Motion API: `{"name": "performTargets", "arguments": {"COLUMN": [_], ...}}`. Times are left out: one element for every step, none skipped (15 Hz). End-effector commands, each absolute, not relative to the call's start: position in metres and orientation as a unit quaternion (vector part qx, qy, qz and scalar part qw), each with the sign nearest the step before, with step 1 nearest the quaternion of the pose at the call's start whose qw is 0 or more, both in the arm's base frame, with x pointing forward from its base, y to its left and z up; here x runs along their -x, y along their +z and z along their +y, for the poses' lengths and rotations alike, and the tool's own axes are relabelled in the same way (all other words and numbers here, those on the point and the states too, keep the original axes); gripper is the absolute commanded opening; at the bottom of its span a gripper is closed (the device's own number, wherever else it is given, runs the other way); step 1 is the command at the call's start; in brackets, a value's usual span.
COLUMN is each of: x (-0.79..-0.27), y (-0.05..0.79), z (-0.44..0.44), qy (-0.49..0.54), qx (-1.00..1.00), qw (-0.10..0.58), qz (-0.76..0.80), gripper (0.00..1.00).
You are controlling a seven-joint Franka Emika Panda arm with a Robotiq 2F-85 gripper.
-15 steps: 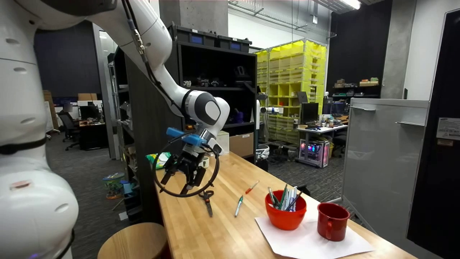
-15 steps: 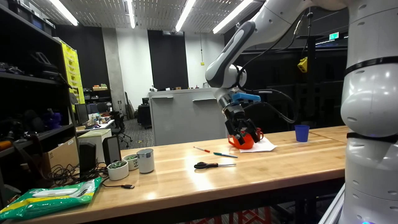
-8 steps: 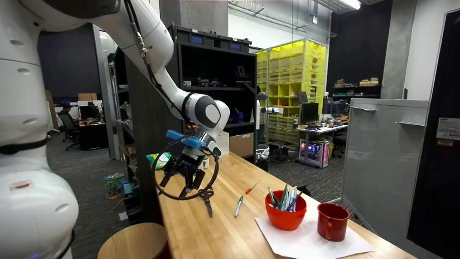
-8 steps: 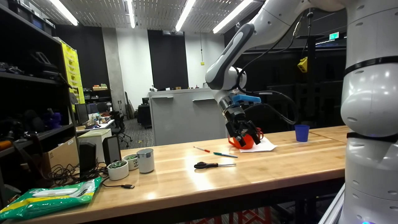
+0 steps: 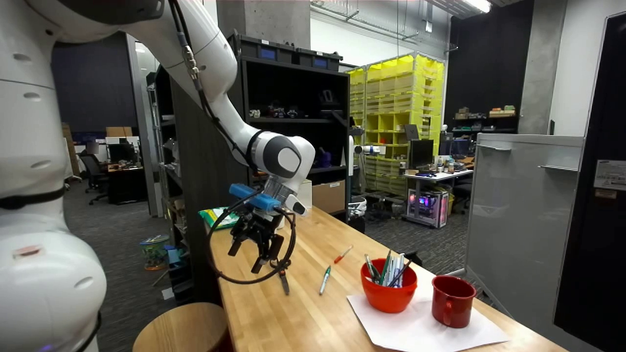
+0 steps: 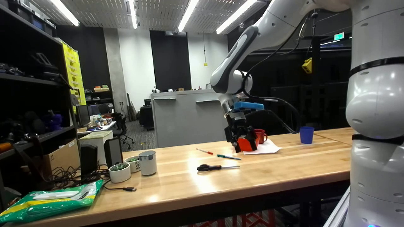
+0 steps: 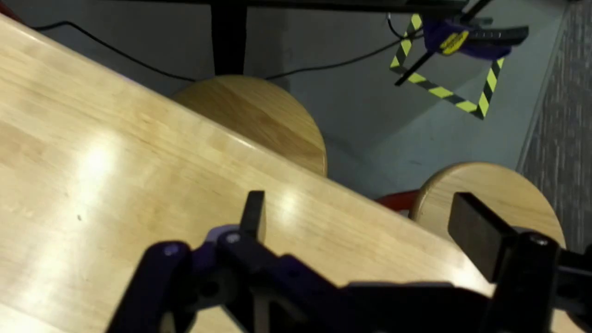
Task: Spin the scissors clockwise and open and close the scissors legs using the thumb and finger placements
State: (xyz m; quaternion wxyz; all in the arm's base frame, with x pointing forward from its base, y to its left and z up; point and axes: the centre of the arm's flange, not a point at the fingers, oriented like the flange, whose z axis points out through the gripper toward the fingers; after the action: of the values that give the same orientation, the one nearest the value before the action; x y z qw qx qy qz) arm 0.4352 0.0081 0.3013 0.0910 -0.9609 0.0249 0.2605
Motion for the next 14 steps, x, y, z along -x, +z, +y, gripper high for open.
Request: {"name": "performTargets", "arguments": {"x": [-0.432,-0.433,-0.433,-0.434,-0.435,-0.436,-0.436,-0.436,-0.436,-0.436,-0.436,-0.436,-0.436,-0.436], "y": [0.278,0.272,0.266,0.26,0.255,0.25,0.246,0.242,0.238,0.234,0.231,0.229,0.227,0.225], "z": [0.012,0.012,0.012,0.011,0.01,0.01,0.009,0.009,0.009,0.009,0.008,0.008,0.006,0.006], "qy": [0.2,0.187,0.173,0.16,0.147,0.136,0.126,0.117,0.109,0.101,0.096,0.091,0.089,0.087], "qx": [0.972,0.973,0.974,0.975,0.974,0.973,0.971,0.969,0.967,0.964,0.962,0.96,0.957,0.955], "qw": [0.092,0.088,0.079,0.068,0.061,0.056,0.051,0.048,0.046,0.042,0.039,0.037,0.035,0.033], "qz": [0.083,0.1,0.121,0.142,0.162,0.18,0.198,0.214,0.227,0.241,0.254,0.263,0.273,0.281], "gripper": [1.0,1.0,1.0,1.0,1.0,1.0,1.0,1.0,1.0,1.0,1.0,1.0,1.0,1.0]}}
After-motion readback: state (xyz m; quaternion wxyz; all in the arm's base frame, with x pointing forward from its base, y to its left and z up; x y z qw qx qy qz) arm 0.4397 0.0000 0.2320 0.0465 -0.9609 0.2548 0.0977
